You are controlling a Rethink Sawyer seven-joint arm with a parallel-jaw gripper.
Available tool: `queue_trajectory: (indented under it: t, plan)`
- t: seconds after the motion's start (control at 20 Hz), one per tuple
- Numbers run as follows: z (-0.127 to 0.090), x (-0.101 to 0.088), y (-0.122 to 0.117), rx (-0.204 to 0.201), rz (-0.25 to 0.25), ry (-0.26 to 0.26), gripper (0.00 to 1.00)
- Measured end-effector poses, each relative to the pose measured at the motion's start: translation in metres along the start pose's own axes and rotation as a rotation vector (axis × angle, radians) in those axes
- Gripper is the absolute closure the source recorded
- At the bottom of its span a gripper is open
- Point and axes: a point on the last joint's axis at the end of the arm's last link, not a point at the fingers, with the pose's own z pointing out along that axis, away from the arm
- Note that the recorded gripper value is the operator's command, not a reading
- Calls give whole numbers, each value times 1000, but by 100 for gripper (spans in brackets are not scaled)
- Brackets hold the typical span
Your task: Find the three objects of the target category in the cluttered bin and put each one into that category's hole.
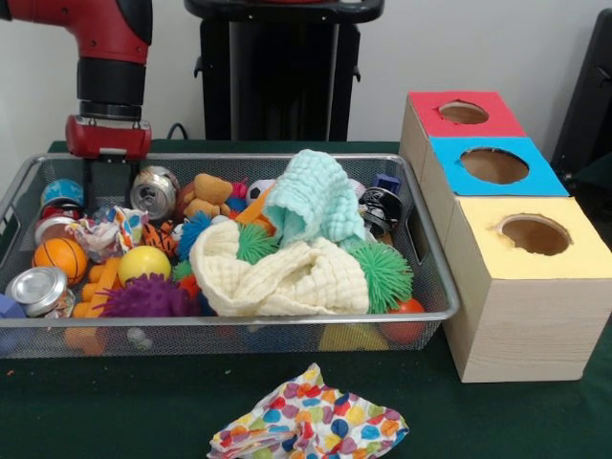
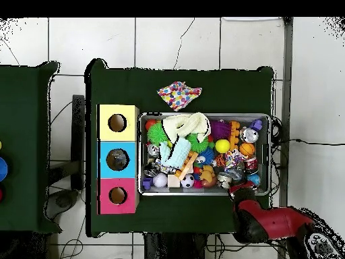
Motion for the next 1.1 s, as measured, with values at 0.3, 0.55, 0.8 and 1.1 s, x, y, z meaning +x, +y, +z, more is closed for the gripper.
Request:
queue_trajectory:
  t: [0.3,0.55,0.8,1.1]
  plan:
    - [0,1,-1,1,4,-1,0]
    - [0,3,-3,3,12,-3,0]
    - [0,9,-10,11,41,-9,0]
    - [0,11,-11,8,61,-19,0]
